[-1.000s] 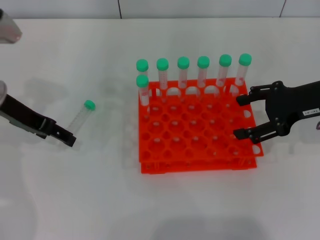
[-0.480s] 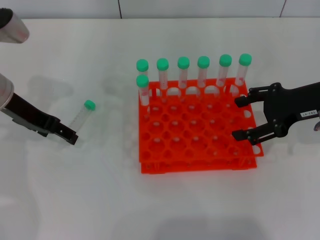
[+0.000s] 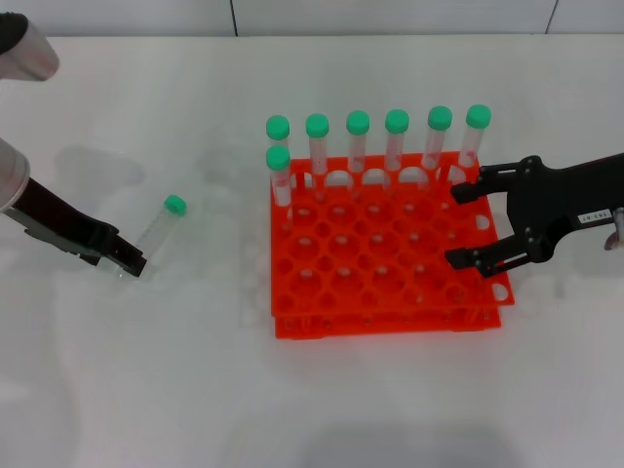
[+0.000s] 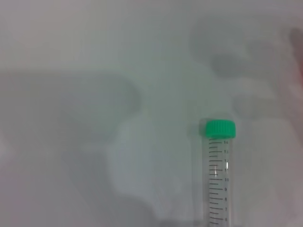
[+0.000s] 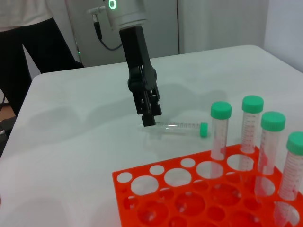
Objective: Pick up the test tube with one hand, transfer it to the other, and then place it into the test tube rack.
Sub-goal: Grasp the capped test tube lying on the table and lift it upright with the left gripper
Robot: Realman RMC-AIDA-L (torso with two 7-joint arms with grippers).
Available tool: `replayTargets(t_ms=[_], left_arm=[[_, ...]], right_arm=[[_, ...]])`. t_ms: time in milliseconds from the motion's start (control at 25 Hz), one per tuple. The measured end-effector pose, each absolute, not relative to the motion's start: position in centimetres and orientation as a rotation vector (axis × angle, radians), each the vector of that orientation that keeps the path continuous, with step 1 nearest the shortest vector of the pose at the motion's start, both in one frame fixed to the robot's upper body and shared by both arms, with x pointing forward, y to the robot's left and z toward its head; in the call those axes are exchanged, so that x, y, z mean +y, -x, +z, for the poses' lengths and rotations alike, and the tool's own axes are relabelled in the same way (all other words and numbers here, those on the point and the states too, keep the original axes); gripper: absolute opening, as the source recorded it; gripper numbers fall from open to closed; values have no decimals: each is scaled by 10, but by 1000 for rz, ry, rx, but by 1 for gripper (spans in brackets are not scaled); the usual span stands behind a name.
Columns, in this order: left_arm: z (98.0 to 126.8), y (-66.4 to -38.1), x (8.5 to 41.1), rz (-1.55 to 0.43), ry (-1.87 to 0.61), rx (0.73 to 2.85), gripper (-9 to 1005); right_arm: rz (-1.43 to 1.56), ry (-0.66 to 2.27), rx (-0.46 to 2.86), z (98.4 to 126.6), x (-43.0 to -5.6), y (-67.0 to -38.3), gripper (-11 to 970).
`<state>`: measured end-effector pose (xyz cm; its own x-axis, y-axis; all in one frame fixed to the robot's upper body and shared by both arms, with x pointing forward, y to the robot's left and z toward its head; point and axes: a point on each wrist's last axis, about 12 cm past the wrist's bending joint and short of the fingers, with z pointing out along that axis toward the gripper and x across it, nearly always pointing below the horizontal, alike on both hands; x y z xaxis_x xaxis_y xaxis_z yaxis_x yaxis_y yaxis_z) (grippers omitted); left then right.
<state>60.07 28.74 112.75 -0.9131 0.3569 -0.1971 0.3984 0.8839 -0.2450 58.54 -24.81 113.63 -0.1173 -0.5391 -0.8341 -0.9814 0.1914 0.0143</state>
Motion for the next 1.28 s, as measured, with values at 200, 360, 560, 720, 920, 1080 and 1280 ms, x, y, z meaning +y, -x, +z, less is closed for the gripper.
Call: replayTargets(t_ms=[200,360,560,720,920,1080,1280], left_arm=[[1122,-602,282,-422,-605,2918,666],[1121,-604,279,-407,-623,2921,558],[1119,-605,273,-398,-636,2924,536],[1117,-607,267,-386,-664,2934,519],[1116,-607,264,-355,-685,2948,498],[1114,-606,263,-356,-694,2956,481],[1113,-604,262,-356,-708,2964,294]], right_arm=[[790,1440,1752,1137,-246,-586,871],[790,1441,1752,1137,-245,-586,871],[793,1443,1748,1137,-243,-586,872],[796,1442,1750,1137,-243,-586,872],[798,1442,1750,1136,-243,-586,872],[799,1441,1750,1136,-243,-586,872],[799,1438,1752,1137,-243,-586,871]])
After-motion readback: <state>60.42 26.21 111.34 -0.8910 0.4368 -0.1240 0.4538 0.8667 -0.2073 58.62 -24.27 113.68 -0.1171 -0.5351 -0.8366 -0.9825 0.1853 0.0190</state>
